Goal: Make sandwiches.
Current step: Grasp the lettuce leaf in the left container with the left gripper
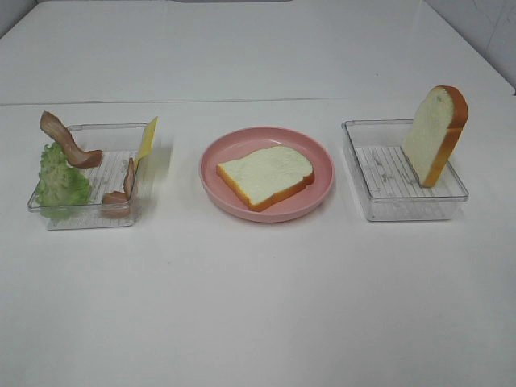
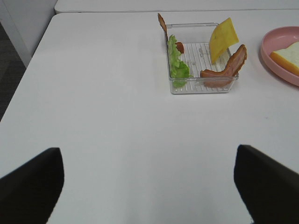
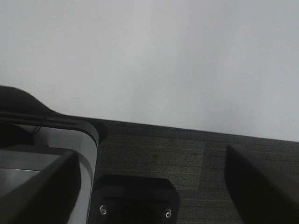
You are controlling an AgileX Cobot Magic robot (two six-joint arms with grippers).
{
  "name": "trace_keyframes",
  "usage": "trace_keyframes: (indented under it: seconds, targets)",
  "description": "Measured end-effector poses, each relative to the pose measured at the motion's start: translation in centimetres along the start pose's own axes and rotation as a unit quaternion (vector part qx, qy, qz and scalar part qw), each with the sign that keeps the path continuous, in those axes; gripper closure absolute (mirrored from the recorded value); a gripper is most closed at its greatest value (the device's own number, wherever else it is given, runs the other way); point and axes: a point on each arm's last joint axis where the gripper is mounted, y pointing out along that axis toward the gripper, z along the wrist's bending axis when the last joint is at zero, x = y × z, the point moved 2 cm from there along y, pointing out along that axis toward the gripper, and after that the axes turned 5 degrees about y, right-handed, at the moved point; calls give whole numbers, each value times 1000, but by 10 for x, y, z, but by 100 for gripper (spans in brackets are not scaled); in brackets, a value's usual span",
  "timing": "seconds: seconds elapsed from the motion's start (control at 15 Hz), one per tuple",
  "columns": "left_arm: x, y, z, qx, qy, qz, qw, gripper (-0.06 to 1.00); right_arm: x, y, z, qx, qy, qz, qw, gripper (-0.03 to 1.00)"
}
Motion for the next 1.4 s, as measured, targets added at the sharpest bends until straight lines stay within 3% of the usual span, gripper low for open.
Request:
trace_keyframes:
  seconds: [0.2,0.27,0.47,0.53,0.73,0.8,1.07,1.4]
  targets:
    - [0,0,0,0,0,0,1000,4,-18,5,-14,-4,42,-7,999,15]
    - [0,0,0,0,0,0,1000,4,-26,2,-29,-12,81,-27,996,15]
    - [0,0,0,0,0,0,1000,4,-45,-14,-43,-9,112,-92,989,15]
    - [0,0,0,0,0,0,1000,4,-57,-24,-42,5,119,-143,983,15]
    - [0,0,0,0,0,0,1000,4,-71,-33,-34,39,111,-229,966,15]
    - [0,0,0,0,0,0,1000,4,-79,-30,-31,45,105,-274,955,15]
    - [0,0,0,0,0,0,1000,4,-95,-37,-31,43,107,-348,930,15]
    - [0,0,0,0,0,0,1000,4,-97,-38,-31,43,108,-357,927,15]
